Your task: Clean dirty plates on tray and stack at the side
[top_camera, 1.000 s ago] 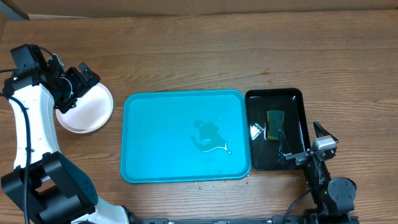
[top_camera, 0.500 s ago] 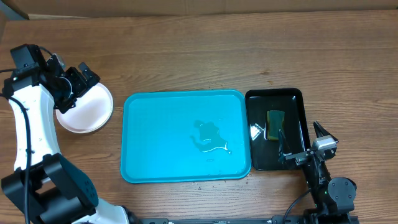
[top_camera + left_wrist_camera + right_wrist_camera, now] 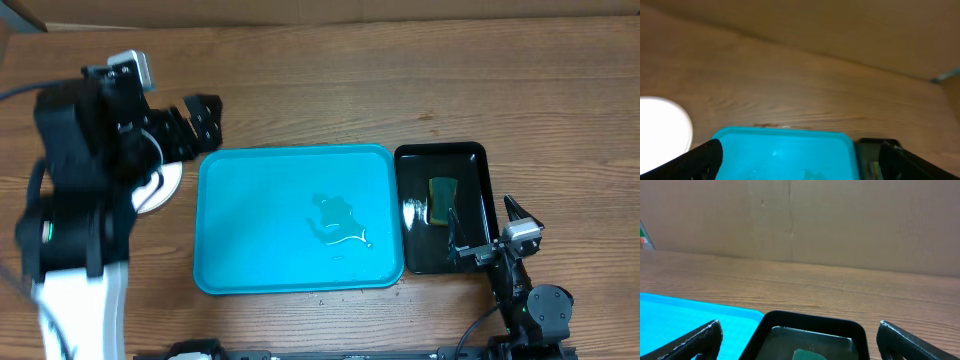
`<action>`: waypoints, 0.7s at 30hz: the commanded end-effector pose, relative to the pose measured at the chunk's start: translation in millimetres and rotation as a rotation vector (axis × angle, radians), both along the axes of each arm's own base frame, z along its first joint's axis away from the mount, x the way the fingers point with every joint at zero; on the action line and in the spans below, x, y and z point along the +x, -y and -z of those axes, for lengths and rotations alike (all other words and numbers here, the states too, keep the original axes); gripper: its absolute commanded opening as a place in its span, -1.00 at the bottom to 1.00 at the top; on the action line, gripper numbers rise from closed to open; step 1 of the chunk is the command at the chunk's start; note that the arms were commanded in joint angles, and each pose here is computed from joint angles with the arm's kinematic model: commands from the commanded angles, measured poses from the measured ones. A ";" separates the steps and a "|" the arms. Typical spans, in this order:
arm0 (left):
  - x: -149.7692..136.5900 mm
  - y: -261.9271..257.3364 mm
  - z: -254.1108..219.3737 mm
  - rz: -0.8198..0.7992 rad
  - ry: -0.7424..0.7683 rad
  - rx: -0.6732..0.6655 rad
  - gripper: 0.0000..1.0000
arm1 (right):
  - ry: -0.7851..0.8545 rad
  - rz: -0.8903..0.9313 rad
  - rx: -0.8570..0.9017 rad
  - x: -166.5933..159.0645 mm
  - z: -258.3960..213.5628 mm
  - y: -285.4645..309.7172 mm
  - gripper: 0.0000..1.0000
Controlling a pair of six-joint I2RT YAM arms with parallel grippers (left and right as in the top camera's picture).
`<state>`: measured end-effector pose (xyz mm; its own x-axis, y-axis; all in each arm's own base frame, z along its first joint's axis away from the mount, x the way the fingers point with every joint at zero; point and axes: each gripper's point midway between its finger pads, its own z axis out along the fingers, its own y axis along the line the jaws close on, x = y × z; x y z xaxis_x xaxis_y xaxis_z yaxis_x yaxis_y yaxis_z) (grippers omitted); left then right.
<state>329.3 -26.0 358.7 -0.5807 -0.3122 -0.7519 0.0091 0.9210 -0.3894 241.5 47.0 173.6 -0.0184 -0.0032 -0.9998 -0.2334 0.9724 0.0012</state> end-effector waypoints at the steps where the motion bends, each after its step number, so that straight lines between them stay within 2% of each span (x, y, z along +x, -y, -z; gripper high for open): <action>1: -42.9 21.4 -48.8 0.071 0.168 0.021 1.00 | 0.006 0.006 -0.003 0.3 1.5 1.4 1.00; 5: -79.5 23.9 -73.3 0.078 0.276 0.025 1.00 | 0.006 0.006 -0.003 0.3 1.5 1.4 1.00; 9: -102.9 19.9 -64.2 0.065 0.306 0.056 0.99 | 0.006 0.006 -0.003 0.3 1.5 1.4 1.00; 15: -137.1 16.4 9.7 0.052 0.188 0.065 1.00 | 0.006 0.006 -0.003 0.3 1.5 1.4 1.00; 19: -149.3 13.9 59.7 0.039 0.147 0.071 1.00 | 0.006 0.006 -0.003 0.3 1.5 1.4 1.00; 21: -148.8 12.6 76.1 0.031 0.174 0.076 1.00 | 0.006 0.006 -0.003 0.3 1.5 1.4 1.00</action>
